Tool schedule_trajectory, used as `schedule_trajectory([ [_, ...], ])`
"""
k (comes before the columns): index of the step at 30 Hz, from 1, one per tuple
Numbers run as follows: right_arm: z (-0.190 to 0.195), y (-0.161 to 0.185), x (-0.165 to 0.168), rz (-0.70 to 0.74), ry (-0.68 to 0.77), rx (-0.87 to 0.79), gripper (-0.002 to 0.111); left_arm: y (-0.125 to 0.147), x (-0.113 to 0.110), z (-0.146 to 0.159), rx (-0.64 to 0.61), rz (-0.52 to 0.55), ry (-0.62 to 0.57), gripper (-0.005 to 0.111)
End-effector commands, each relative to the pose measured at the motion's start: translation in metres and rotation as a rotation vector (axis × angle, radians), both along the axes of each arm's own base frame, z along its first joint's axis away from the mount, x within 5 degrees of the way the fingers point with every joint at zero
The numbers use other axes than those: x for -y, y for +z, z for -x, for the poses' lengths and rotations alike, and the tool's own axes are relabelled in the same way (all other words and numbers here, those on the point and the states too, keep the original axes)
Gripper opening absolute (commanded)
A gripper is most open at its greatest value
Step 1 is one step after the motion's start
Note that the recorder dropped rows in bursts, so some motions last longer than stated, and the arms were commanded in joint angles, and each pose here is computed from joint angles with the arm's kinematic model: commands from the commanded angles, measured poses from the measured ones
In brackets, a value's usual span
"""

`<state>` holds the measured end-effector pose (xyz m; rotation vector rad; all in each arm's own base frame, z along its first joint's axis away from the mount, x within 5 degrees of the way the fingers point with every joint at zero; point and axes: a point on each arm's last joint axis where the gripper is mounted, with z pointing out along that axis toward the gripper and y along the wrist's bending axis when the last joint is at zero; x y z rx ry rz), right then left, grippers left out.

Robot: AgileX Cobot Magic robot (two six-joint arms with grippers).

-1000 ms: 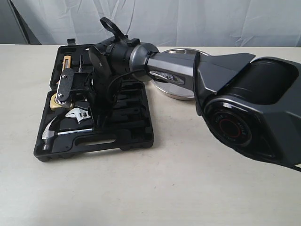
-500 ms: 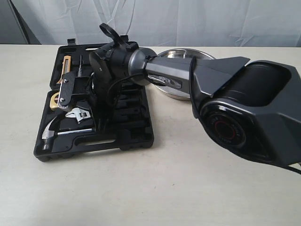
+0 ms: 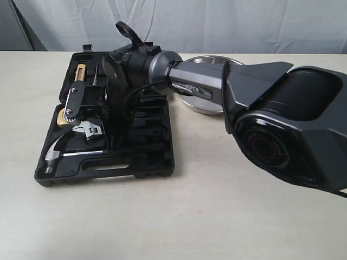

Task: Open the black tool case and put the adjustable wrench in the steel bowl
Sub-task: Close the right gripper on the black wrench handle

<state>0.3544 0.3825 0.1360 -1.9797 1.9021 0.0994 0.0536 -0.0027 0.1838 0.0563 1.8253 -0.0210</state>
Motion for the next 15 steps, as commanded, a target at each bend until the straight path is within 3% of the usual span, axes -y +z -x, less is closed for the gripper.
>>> schedule_trajectory([
  [1, -0.001, 0.019, 0.000, -0.041, -0.012, 0.024, -0.001, -0.001, 0.000, 0.000, 0.009, 0.002, -0.004, 0.000],
  [15, -0.001, 0.030, -0.002, -0.091, -0.024, 0.046, -0.001, -0.001, 0.000, 0.000, 0.009, 0.002, -0.004, 0.000],
])
